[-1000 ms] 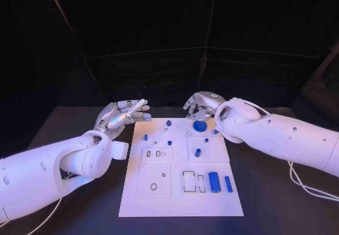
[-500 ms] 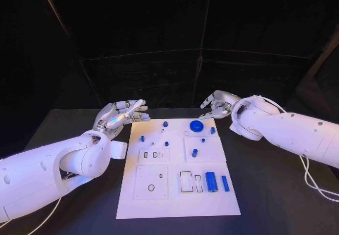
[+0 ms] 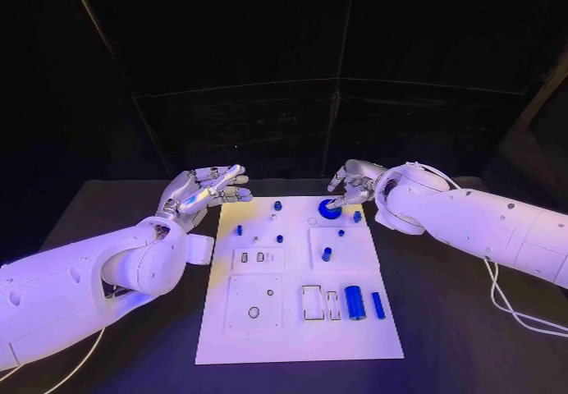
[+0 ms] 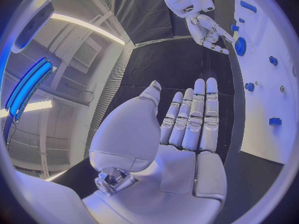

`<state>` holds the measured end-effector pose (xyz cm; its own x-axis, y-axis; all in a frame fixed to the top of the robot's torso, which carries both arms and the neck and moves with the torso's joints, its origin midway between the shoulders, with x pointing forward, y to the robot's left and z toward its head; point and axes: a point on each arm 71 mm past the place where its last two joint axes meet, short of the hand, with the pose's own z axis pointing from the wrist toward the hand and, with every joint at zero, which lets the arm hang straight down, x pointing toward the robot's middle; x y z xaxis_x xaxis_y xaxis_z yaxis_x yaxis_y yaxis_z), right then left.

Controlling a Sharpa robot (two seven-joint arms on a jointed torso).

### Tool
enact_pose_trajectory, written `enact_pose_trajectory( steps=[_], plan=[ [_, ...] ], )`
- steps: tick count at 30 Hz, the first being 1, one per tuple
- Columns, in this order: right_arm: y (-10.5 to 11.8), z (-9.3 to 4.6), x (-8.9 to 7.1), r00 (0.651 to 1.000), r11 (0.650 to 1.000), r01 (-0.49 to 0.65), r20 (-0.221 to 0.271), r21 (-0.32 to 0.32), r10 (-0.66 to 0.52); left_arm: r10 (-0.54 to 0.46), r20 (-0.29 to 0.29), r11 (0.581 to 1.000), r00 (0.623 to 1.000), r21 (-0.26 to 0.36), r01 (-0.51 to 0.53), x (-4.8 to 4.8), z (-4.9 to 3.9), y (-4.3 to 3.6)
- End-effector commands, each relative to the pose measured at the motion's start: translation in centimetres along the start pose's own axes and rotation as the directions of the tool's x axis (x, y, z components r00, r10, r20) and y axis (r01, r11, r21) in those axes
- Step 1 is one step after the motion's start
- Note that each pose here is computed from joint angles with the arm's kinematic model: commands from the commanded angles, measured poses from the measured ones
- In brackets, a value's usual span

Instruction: Assemble the parts on the task board

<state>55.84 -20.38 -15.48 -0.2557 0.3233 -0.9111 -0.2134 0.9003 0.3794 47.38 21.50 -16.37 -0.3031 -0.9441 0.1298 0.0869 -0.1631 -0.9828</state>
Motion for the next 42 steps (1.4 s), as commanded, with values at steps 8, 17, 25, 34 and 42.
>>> enact_pose_trajectory(
  steps=[8, 17, 25, 34, 42],
  plan=[
    [-0.6, 0.2, 0.8, 0.997, 0.998, 0.056, -0.049, 0.024, -0.055, -0.004, -0.017, 1.000, 1.000, 0.007, 0.004, 0.19, 0.12, -0.09],
    [-0.6, 0.5, 1.2, 0.997, 0.998, 0.060, -0.059, 0.025, -0.058, -0.004, -0.018, 1.000, 1.000, 0.007, 0.004, 0.23, 0.18, -0.04],
    [-0.6, 0.6, 1.4, 0.996, 0.998, 0.062, -0.065, 0.026, -0.060, -0.004, -0.017, 1.000, 1.000, 0.007, 0.004, 0.22, 0.20, -0.03],
    [-0.5, 0.8, 1.7, 0.996, 0.998, 0.062, -0.069, 0.023, -0.060, -0.004, -0.017, 1.000, 1.000, 0.006, 0.004, 0.19, 0.23, -0.01],
    [-0.3, 0.8, 1.6, 0.995, 0.996, 0.093, -0.025, 0.006, -0.092, -0.003, -0.017, 1.000, 1.000, 0.005, 0.004, 0.14, 0.24, 0.00]
  ],
)
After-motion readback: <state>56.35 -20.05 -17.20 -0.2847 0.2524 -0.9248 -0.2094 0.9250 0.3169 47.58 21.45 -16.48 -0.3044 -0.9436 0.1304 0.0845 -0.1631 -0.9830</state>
